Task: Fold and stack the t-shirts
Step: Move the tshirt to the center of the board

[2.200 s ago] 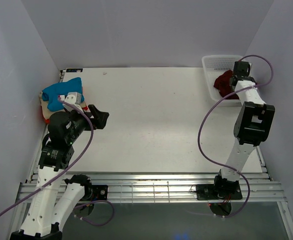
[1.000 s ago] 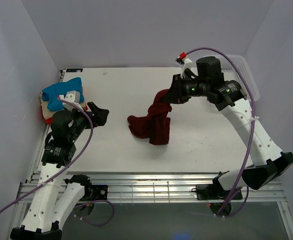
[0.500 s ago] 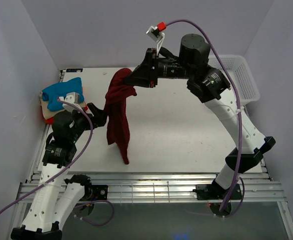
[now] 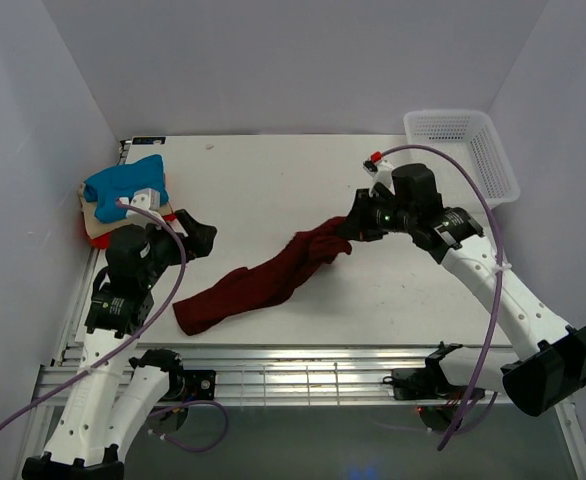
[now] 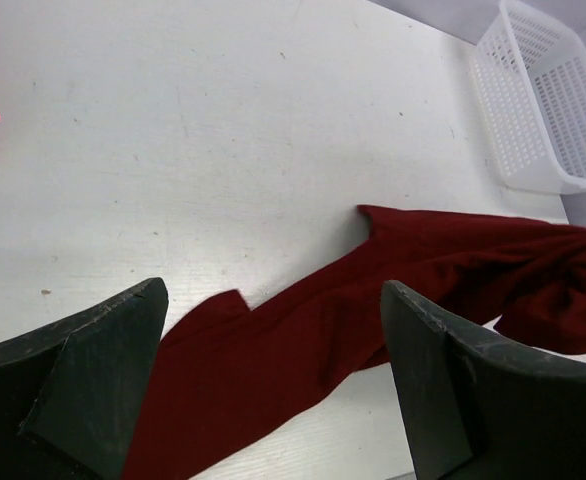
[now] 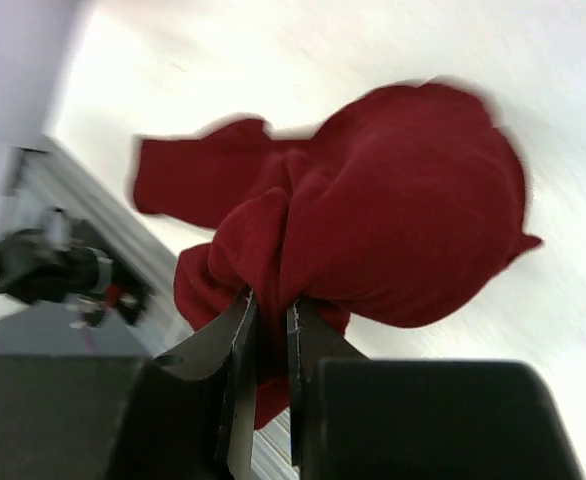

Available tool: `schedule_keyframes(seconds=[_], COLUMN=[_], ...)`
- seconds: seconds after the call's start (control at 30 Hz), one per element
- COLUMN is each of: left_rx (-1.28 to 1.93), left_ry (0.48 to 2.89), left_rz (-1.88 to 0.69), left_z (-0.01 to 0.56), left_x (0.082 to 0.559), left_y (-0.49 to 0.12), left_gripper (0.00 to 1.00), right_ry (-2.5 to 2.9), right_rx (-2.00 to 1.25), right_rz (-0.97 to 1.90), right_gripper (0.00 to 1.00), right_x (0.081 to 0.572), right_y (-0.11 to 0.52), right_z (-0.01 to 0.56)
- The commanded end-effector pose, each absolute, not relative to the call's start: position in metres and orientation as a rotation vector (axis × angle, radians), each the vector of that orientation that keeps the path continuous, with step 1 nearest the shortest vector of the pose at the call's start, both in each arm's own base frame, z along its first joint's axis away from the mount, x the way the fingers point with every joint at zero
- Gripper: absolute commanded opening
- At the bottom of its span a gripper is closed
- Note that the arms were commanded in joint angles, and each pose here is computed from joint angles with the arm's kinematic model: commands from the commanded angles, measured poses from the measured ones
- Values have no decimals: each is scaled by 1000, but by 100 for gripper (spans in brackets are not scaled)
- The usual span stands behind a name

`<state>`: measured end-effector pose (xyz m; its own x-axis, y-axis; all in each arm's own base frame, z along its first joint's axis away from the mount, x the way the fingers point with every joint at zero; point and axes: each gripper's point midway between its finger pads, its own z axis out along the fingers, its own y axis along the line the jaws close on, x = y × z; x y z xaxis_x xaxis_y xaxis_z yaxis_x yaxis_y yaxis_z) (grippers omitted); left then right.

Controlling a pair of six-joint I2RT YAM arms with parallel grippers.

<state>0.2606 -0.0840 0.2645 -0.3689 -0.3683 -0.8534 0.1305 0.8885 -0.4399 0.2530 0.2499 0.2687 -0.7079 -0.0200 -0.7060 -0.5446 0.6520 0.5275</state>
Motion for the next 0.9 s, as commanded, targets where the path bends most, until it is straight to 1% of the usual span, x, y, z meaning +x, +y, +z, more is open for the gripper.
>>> schedule_keyframes(seconds=[0.0,0.13,0.17,0.27,0.3,0.33,0.37,0.4,0.43,0.47,0.6,0.63,0.73,0.87], left_rx=[-177,-214,-200,-210,-221,-238,-249,-280,-299,-303,-353,-377,-413,-439], left_ry=[1959,2069,2083,2169,2209,2272,2292,2351,2412,2428,2527,2537,2613,2706], left_rz=[-536,-536,-559,-571,-568,-552,-536,-480,-440,-415,-275,-209,-179,-154], left_z=[243,211,209,194,189,177,178,167,154,152,121,116,100,84], left_x=[254,249,249,253,251,254,257,255,258,262,269,272,273,269], left_y=[-86,-88,-92,-97,-97,-97,-96,-90,-87,-85,-71,-63,-64,-65], left_gripper=[97,96,93,92,92,91,91,90,90,89,84,81,72,71], right_ry=[2240,2397,2422,2498,2516,2540,2548,2557,2568,2566,2528,2519,2492,2483], right_rx=[-394,-255,-224,-150,-133,-127,-92,-88,-87,-87,-94,-92,-92,-89], right_rz=[678,417,345,211,176,142,83,60,47,43,93,101,137,159], right_gripper=[8,8,8,8,10,16,40,53,61,64,64,64,64,64], right_x=[248,236,235,227,224,221,221,220,219,220,228,229,234,233], right_y=[199,153,143,121,116,111,103,99,98,98,106,107,113,115], right_z=[249,217,211,193,187,182,179,177,175,175,186,189,199,200])
